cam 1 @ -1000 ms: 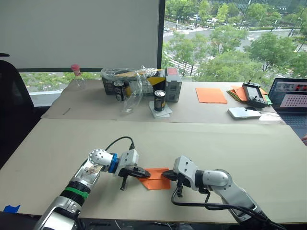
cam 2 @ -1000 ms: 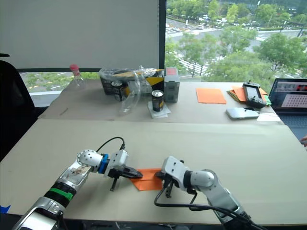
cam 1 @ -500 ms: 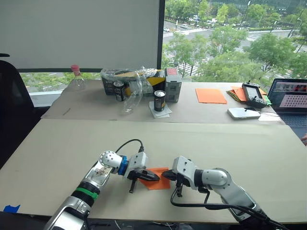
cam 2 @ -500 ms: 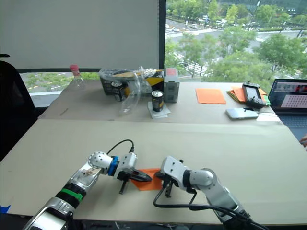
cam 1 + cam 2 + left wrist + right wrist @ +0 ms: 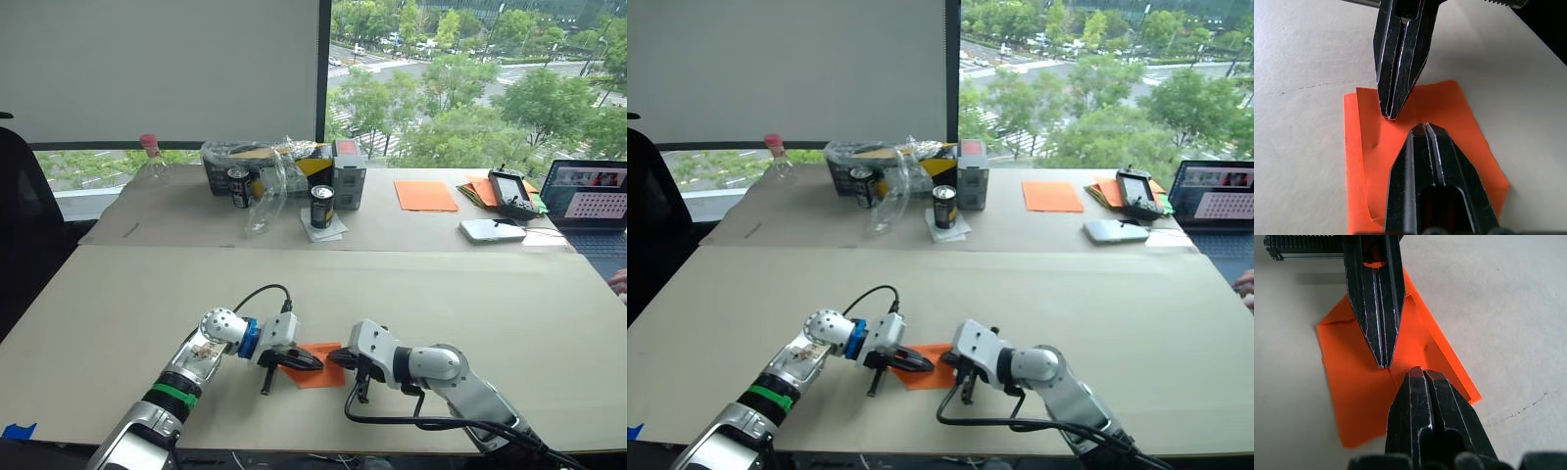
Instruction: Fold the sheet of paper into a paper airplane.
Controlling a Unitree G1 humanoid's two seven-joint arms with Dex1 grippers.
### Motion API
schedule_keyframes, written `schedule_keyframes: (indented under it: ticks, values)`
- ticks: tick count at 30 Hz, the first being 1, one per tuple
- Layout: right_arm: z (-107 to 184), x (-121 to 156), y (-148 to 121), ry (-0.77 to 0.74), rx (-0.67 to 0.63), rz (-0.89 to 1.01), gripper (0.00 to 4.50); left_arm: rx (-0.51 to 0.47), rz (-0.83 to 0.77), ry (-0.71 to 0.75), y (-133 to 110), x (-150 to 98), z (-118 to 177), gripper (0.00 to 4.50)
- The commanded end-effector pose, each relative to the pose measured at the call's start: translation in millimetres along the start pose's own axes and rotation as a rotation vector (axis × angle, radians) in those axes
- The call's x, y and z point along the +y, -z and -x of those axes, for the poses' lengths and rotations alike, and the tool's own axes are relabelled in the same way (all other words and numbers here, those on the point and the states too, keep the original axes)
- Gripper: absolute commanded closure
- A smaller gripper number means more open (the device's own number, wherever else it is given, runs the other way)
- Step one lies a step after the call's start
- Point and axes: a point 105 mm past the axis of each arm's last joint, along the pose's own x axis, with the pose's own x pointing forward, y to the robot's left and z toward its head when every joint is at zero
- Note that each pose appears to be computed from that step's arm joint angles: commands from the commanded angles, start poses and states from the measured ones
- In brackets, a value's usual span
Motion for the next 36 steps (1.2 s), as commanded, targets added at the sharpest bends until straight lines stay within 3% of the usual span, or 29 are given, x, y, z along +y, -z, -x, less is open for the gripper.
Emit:
schedule_keyframes:
  ticks: [1, 11, 15, 18, 22, 25, 29, 36]
  values:
    - [-3, 14, 42, -0.049, 0.158, -0.096, 4.49, 0.149, 0.159, -0.008, 46, -19, 23, 4.5]
    - [-7, 12, 43, -0.058, 0.164, -0.089, 4.49, 0.204, 0.203, -0.07, 63, -31, 59, 4.5]
    - [-9, 12, 44, -0.062, 0.166, -0.09, 4.49, 0.189, 0.209, -0.082, 63, -32, 60, 4.5]
    - [-9, 13, 44, -0.065, 0.166, -0.091, 4.49, 0.074, 0.234, -0.131, 45, -22, 57, 4.5]
    - [-9, 13, 45, -0.07, 0.167, -0.091, 4.49, -0.167, 0.236, -0.179, -1, -8, 59, 4.5]
    - [-9, 14, 45, -0.072, 0.168, -0.092, 4.49, -0.239, 0.223, -0.169, -24, -8, 63, 4.5]
    - [-9, 14, 46, -0.074, 0.17, -0.092, 4.49, -0.199, 0.201, -0.098, -27, -25, 56, 4.5]
    - [-12, 13, 45, -0.072, 0.168, -0.088, 4.49, -0.135, 0.216, -0.132, -8, -25, 42, 4.5]
